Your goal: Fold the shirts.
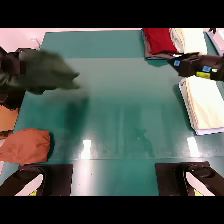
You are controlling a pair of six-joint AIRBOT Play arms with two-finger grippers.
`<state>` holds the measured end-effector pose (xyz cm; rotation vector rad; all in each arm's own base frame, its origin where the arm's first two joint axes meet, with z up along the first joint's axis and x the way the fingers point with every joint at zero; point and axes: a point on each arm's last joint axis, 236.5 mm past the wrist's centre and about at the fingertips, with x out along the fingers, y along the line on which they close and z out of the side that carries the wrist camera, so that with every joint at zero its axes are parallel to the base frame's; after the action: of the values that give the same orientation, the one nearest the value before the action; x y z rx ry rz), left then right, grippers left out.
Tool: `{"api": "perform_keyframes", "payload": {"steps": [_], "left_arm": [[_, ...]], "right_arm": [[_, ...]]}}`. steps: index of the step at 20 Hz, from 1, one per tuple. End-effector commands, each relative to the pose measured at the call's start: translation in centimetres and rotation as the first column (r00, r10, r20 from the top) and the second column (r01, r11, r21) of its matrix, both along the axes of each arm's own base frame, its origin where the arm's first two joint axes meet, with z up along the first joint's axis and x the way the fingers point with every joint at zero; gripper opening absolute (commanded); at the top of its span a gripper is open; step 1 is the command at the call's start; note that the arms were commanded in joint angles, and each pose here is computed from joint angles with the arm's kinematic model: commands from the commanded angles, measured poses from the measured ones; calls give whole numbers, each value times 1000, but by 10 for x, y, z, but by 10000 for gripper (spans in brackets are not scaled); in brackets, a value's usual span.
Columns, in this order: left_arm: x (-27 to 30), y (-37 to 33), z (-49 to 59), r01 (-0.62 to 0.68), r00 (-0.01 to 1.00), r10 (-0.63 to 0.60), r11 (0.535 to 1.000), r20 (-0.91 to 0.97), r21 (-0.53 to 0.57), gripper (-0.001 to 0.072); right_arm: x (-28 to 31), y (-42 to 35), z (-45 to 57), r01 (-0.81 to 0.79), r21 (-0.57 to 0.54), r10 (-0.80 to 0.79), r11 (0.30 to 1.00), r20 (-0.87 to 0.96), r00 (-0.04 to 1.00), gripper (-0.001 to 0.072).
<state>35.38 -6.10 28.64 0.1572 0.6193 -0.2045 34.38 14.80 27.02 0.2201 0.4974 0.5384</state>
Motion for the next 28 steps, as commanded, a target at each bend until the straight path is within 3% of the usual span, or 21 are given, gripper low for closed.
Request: {"api": "perform_keyframes", "payload": {"steps": [1, 4, 8, 9, 10, 11, 14, 16, 18, 21, 24, 28], "left_arm": [[-34, -85, 78, 265, 949, -260, 964, 175, -4, 27], [-37, -157, 54, 441, 890, -442, 897, 111, 34, 27], [-31, -274, -35, 643, 766, -640, 761, -56, 84, 31], [-31, -300, -56, 673, 739, -669, 736, -78, 71, 85], [-30, -323, -73, 692, 721, -687, 720, -92, 45, 435], [-25, -332, -86, 690, 722, -684, 723, -103, 27, 603], [11, -293, -98, 583, 803, -575, 812, -158, 7, 604], [44, -230, -113, 425, 873, -417, 905, -254, -24, 604], [66, -175, -138, 268, 892, -285, 958, -351, -98, 604], [74, -136, -187, 110, 858, -218, 963, -466, -247, 604], [81, -115, -242, -22, 840, -152, 950, -520, -312, 604], [72, -132, -305, -1, 782, -193, 950, -593, -312, 604]], "right_arm": [[-1, -9, 33, 44, 31, -47, 999, 95, 994, 20], [6, -23, 54, 60, 5, -60, 998, 92, 994, 20], [17, -54, 79, 113, -29, -110, 993, 90, 990, 20], [17, -58, 82, 120, -37, -116, 992, 87, 989, 20], [17, -62, 83, 120, -48, -116, 992, 76, 990, 20], [17, -64, 83, 118, -57, -114, 991, 65, 991, 20], [15, -63, 80, 105, -70, -102, 992, 43, 994, 20], [15, -63, 76, 104, -70, -102, 992, 33, 994, 20], [15, -63, 69, 103, -70, -102, 992, 17, 995, 20], [16, -64, 52, 106, -67, -107, 992, -16, 994, 20], [16, -64, 35, 102, -67, -106, 993, -57, 993, 20], [21, -65, 15, 106, -63, -112, 992, -99, 989, 20]]}}
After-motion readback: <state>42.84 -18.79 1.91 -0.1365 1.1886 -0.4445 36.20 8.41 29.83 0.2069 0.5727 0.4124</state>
